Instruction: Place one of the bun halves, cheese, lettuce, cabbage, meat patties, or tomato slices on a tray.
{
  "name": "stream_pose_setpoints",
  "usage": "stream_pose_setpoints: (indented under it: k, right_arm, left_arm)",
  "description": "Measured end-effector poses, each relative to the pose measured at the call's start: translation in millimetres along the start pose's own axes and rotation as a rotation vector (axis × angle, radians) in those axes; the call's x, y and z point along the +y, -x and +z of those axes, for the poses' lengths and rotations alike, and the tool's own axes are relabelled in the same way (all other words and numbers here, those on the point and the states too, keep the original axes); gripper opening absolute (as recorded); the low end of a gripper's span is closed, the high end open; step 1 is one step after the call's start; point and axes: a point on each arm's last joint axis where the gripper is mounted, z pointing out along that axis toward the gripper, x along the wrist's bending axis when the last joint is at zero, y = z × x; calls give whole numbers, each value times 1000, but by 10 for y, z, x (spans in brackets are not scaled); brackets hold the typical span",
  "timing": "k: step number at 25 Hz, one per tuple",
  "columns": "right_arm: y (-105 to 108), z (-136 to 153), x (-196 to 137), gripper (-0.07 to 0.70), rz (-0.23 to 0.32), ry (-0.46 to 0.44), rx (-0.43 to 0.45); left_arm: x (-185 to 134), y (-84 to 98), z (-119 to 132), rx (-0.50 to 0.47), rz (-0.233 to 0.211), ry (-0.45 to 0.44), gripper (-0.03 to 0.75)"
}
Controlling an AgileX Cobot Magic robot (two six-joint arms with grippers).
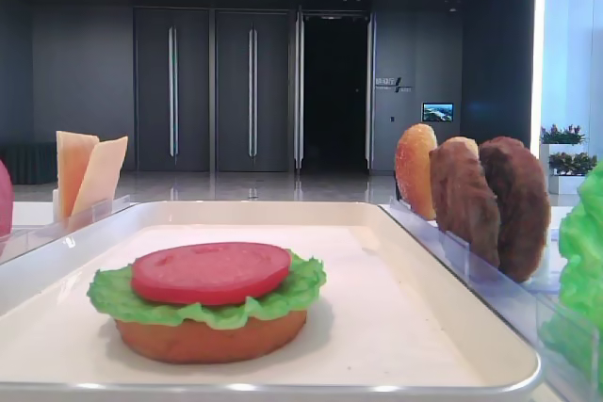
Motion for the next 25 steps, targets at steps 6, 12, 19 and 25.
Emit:
stream_pose_setpoints:
  k: [6,12,19,25]
  right_arm:
    - [0,0,0,454,0,0,0]
    - [0,0,0,454,0,0,0]
    - [0,0,0,454,0,0,0]
    - [0,0,0,454,0,0,0]
  left_arm:
    - [-296,30,-46,-60,49,212,518]
    - [-526,52,-46,-104,40,334,518]
    - [-555,72,-5,-123,55,322,518]
    - [-555,74,-5,-125,55,322,518]
